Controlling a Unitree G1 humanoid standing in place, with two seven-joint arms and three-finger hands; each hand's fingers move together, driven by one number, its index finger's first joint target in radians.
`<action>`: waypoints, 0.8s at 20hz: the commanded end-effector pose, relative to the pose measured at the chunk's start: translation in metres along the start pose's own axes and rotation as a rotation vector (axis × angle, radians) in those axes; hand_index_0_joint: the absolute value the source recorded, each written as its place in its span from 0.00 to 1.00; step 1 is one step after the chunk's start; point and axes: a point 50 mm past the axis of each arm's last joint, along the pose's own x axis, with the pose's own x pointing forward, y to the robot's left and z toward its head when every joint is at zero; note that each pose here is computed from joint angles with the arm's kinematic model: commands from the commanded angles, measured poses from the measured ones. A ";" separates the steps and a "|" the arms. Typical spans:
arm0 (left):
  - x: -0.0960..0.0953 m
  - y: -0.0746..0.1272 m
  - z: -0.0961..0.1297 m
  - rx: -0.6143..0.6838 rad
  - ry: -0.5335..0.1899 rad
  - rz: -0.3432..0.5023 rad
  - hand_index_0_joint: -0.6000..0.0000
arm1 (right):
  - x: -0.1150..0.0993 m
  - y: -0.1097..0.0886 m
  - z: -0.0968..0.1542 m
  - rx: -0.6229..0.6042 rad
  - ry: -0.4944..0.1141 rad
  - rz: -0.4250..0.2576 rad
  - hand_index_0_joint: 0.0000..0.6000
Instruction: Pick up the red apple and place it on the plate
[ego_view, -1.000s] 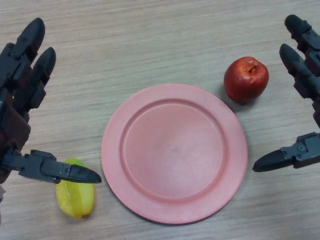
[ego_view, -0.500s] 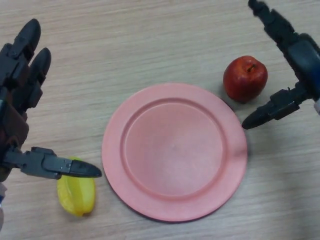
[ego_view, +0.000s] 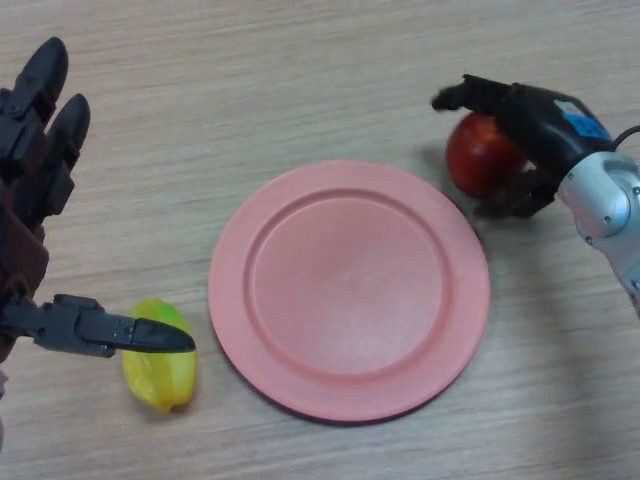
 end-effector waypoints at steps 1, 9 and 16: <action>-0.005 0.020 0.032 0.123 -0.223 0.098 1.00 | 0.007 -0.052 0.017 0.049 -0.113 -0.229 1.00; -0.003 0.021 0.035 0.132 -0.214 0.096 1.00 | -0.028 -0.039 0.073 0.150 -0.310 -0.189 1.00; -0.004 0.018 0.039 0.061 -0.248 0.087 1.00 | -0.055 0.036 0.106 0.063 -0.361 0.051 1.00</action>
